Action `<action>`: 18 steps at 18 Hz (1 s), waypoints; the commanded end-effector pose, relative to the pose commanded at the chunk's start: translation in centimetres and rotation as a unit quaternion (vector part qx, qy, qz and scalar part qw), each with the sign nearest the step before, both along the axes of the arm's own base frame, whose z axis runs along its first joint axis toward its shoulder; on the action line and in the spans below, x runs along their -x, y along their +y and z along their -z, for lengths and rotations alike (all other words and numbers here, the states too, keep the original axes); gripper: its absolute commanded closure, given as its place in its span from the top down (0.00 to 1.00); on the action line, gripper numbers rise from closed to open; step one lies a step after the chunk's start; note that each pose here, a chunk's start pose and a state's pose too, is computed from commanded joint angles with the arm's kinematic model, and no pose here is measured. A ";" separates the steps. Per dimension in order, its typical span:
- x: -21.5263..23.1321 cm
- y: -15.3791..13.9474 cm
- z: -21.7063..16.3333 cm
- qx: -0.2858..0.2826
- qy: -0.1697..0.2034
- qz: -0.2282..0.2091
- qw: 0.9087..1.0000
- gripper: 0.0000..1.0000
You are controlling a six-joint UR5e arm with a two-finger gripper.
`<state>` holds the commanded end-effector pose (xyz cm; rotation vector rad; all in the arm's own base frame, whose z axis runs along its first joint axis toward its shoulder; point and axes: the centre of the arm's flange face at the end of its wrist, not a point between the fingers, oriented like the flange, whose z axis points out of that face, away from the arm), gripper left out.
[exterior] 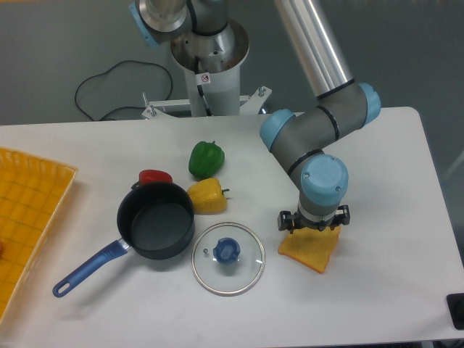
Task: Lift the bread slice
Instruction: 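Lower the gripper onto the bread slice and close on its edge, then lift the gripped bread slice up off the table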
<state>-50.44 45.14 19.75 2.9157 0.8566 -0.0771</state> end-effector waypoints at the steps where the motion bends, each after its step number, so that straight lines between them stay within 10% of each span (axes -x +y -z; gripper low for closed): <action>1: 0.2 0.0 0.1 -0.001 0.000 0.000 1.000 1.00; 18: 1.0 0.1 2.2 -0.004 -0.005 -0.006 1.000 1.00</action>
